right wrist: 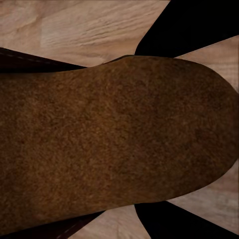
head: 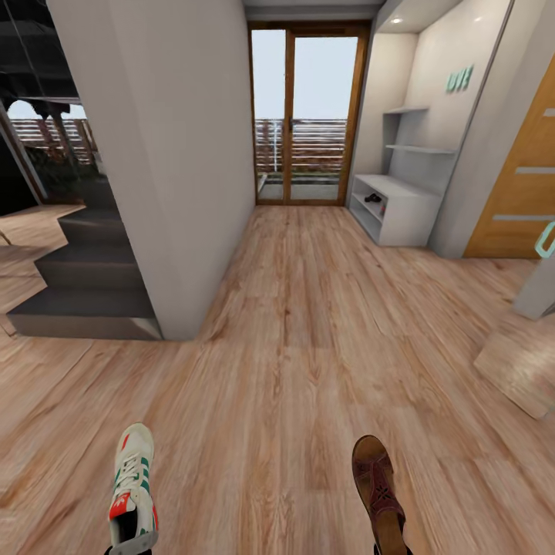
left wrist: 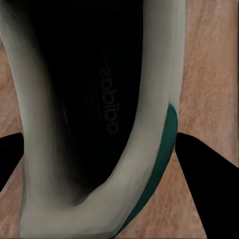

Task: Pick up the two gym shoes and the two sandals from the corridor floor and place them onto the hallstand (shoe rack) in the corridor, making sure they are on the rack and not on the floor. Arrange them so the two gym shoes are next to each other and the two sandals are next to each other.

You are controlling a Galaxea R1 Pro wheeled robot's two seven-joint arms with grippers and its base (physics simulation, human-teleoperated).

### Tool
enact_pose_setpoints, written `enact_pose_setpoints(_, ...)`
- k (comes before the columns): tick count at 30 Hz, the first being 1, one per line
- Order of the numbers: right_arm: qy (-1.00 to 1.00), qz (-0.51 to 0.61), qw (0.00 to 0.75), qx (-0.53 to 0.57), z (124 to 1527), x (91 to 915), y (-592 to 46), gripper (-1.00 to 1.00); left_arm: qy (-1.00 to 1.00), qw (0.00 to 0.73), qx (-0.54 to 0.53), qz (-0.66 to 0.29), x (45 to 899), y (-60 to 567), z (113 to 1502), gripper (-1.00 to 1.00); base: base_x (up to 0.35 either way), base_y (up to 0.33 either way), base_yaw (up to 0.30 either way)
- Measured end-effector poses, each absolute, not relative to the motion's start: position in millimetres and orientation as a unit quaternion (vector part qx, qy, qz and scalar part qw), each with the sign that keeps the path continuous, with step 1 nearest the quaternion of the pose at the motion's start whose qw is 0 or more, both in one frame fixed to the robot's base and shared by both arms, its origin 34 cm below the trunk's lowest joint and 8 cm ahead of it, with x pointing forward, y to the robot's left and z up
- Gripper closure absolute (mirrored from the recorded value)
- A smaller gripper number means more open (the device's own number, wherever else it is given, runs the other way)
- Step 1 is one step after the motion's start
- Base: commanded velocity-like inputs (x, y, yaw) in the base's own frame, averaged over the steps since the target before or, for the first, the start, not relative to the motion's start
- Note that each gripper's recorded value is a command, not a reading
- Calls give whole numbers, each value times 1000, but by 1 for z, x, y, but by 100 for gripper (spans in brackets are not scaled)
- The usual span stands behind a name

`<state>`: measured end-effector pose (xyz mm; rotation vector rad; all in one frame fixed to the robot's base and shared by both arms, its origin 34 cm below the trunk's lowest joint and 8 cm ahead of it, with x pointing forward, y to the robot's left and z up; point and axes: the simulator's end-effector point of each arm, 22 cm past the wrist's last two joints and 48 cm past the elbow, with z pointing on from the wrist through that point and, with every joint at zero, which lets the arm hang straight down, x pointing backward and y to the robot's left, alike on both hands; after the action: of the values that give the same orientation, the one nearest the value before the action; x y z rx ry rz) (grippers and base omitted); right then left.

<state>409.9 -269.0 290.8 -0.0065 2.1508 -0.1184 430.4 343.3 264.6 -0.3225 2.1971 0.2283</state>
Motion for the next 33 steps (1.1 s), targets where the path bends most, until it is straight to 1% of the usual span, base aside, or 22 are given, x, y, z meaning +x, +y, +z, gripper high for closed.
enact_pose_setpoints(33,885,-46,462,-7,283,401,-267,100,885,439,-130,92,430,343,264,100,336,-92,0)
